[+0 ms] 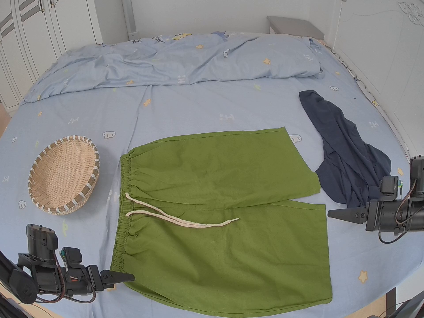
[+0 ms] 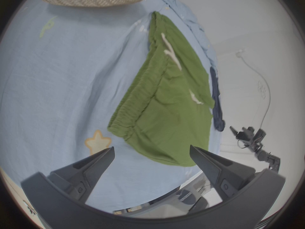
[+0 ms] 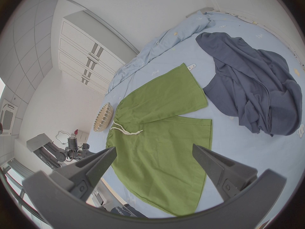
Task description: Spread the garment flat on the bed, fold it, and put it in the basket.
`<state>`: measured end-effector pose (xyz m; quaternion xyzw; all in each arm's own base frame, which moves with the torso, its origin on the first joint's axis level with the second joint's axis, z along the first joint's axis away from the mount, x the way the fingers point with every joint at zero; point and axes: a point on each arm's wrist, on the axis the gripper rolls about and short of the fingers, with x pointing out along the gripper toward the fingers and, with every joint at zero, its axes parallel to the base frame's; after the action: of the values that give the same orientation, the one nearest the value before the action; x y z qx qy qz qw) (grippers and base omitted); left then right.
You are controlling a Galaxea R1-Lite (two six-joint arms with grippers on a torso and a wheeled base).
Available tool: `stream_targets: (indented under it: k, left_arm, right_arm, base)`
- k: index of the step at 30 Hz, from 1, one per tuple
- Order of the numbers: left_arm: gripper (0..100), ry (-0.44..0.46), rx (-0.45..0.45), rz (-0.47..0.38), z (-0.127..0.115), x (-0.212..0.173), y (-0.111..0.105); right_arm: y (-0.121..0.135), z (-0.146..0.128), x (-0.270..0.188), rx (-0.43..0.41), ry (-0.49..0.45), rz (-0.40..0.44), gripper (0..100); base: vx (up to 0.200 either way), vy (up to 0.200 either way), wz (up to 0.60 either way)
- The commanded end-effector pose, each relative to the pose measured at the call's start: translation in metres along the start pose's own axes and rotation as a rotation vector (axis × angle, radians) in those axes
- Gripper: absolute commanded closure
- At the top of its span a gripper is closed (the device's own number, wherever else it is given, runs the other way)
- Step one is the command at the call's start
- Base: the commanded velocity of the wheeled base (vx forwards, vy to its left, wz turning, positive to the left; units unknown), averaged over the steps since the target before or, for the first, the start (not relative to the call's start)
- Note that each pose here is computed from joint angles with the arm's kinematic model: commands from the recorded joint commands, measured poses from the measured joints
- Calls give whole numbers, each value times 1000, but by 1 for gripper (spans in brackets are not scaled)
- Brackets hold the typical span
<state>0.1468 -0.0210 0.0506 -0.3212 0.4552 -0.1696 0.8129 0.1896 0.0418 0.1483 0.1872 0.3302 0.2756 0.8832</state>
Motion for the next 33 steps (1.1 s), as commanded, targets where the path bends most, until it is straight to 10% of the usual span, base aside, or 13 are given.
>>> stream_targets:
  k: [1, 25, 26, 33]
  left_arm:
    - [0, 116, -40, 99, -5, 17, 27]
    - [0, -37, -1, 16, 17, 29, 24]
    - [100, -36, -2, 16, 17, 29, 24]
    - [100, -45, 1, 15, 17, 27, 23]
  right_arm:
    - [-1, 1, 0, 0, -1, -1, 0]
    - [0, -1, 1, -1, 8, 6, 0]
    - [0, -1, 1, -1, 8, 7, 0]
    - [0, -2, 1, 0, 9, 6, 0]
  base:
    - [0, 0, 0]
    - [0, 0, 0]
    - [0, 0, 0]
    - [0, 0, 0]
